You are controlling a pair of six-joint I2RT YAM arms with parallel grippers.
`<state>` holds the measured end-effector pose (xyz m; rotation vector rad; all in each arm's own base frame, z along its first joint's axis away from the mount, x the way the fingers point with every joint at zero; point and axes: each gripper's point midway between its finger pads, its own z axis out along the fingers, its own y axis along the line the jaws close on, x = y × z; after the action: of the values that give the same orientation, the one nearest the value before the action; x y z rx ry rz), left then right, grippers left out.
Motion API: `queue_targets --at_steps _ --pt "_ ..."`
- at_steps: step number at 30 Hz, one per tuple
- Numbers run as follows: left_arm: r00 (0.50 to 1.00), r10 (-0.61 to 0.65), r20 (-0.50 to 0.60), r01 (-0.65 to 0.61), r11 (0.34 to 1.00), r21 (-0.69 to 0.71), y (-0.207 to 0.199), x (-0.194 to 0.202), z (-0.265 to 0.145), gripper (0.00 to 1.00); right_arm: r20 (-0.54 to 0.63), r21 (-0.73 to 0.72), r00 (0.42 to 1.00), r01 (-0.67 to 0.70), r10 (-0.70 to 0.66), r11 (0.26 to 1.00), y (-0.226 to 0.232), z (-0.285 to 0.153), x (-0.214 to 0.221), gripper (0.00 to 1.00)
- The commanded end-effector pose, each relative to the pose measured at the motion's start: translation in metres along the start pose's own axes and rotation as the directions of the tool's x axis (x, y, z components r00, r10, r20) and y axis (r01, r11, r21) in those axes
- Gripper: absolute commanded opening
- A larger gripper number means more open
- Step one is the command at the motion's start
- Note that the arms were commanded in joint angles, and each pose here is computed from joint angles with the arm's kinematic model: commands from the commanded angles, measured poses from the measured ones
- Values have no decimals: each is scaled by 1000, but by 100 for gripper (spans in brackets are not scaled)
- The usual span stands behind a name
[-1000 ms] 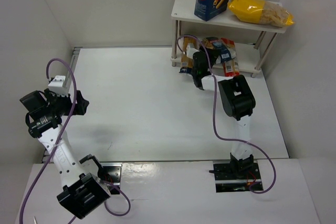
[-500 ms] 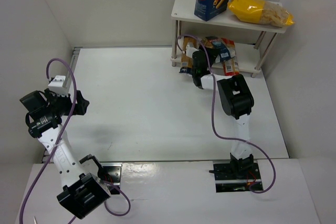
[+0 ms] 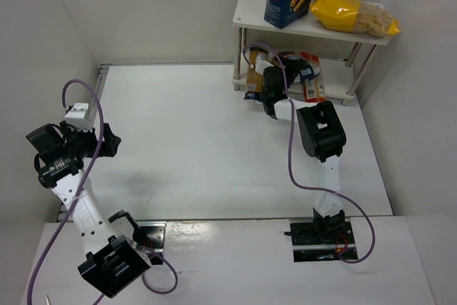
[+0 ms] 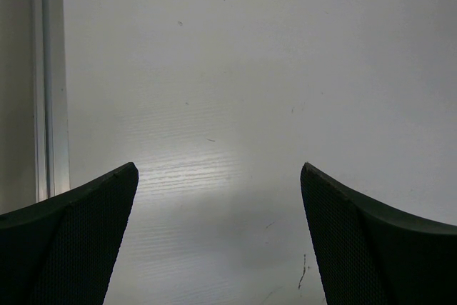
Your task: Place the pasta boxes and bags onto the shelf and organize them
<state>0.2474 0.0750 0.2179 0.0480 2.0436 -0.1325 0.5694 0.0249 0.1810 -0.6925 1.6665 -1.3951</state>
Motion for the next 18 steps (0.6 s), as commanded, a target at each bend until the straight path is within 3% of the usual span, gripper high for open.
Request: queue_targets --at_steps 1,8,18 --pt "1000 18 17 -18 1000 18 -2 -3 0 100 34 133 981 -196 193 972 -57 2 -12 87" --pt "1000 18 21 -18 999 26 -3 -3 0 100 28 101 970 -243 242 965 -66 -2 -11 99" --pt "999 27 21 -28 999 26 -3 -3 0 100 33 2 949 -315 315 949 -81 -25 -18 99"
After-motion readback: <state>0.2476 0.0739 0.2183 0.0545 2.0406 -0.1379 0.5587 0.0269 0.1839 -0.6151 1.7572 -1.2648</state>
